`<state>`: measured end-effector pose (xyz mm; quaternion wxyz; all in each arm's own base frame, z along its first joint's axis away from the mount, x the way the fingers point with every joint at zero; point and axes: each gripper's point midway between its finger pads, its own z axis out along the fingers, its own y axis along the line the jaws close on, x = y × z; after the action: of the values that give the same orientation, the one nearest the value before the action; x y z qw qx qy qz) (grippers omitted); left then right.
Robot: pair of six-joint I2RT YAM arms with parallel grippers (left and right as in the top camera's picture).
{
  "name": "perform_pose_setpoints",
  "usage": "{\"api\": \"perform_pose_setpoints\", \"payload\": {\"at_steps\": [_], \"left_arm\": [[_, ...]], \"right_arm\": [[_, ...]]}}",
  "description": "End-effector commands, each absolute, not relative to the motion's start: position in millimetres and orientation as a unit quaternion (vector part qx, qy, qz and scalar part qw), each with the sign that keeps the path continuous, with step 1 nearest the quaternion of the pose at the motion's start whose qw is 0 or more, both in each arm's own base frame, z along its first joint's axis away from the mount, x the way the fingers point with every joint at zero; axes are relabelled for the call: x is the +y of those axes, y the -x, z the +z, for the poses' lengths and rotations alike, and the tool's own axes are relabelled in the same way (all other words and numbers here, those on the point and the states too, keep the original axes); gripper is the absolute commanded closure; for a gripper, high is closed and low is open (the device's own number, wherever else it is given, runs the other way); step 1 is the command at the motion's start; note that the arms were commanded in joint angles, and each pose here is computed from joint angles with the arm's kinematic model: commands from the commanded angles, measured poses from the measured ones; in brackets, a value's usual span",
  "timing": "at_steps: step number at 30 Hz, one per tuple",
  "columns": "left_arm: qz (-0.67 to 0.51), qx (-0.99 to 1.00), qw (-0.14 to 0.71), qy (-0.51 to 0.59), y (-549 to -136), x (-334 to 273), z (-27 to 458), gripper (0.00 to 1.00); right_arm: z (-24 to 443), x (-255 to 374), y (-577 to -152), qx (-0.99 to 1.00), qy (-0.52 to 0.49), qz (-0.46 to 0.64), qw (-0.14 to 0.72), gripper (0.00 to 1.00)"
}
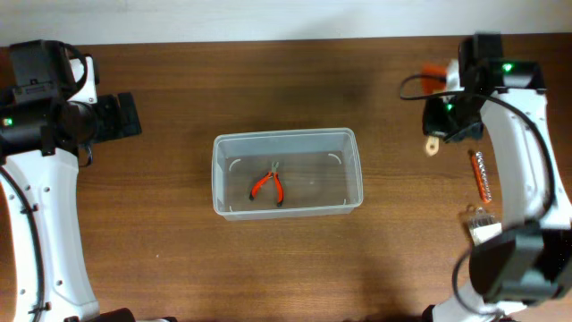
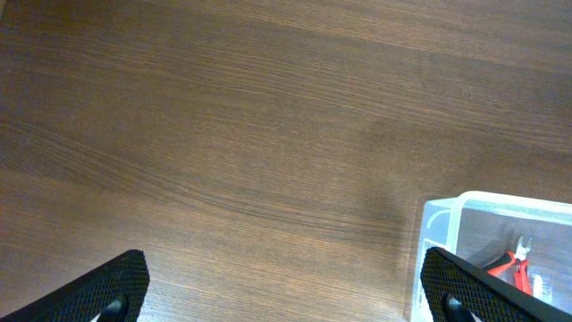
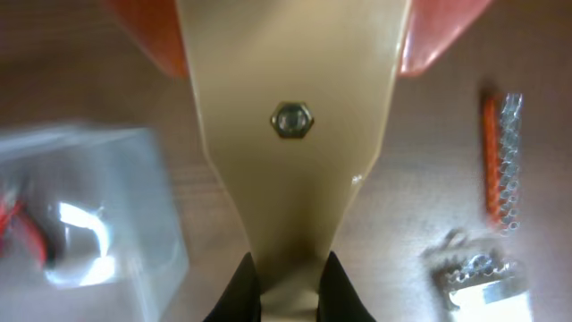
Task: Pack container
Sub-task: 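Carry the scraper into the box and release it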
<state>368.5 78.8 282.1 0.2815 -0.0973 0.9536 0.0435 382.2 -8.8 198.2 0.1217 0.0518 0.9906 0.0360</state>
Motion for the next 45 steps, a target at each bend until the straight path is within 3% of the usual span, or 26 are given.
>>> {"api": "perform_pose_setpoints", "payload": {"at_steps": [1, 5, 9, 17, 30, 32, 36, 45], "left_arm": [[0.037, 0.952, 0.288, 0.100, -367.0, 76.0, 285.4, 0.01], [0.037, 0.952, 0.288, 0.100, -367.0, 76.0, 285.5, 0.01], [0.037, 0.952, 0.287, 0.100, -366.8, 76.0, 285.2, 0.01], [0.037, 0.952, 0.286, 0.100, -366.4, 75.9, 284.9, 0.01], [0.037, 0.952, 0.286, 0.099, -366.2, 75.9, 285.0, 0.01], [0.037, 0.952, 0.286, 0.099, -366.2, 75.9, 285.0, 0.01], [0.037, 0.952, 0.285, 0.099, -366.2, 75.9, 284.8, 0.01], [0.037, 0.952, 0.286, 0.099, -366.3, 75.9, 285.0, 0.01]], "right_arm": [[254.4, 55.8, -367.7, 0.961, 0.210, 0.032, 0.179, 0.96], [250.7, 107.7, -337.2, 0.896, 0.417, 0.027, 0.148, 0.96], [236.2, 150.2, -321.9, 0.828, 0.547, 0.029, 0.124, 0.96], [180.3, 199.6, -321.8, 0.771, 0.633, 0.042, 0.059, 0.96], [70.8, 210.2, -321.0, 0.768, 0.629, 0.080, -0.086, 0.96], [65.2, 211.4, -319.7, 0.768, 0.628, 0.085, -0.092, 0.91], [64.8, 217.3, -317.5, 0.769, 0.624, 0.103, -0.089, 0.51], [82.9, 220.1, -310.8, 0.796, 0.586, 0.118, -0.089, 0.36]]}}
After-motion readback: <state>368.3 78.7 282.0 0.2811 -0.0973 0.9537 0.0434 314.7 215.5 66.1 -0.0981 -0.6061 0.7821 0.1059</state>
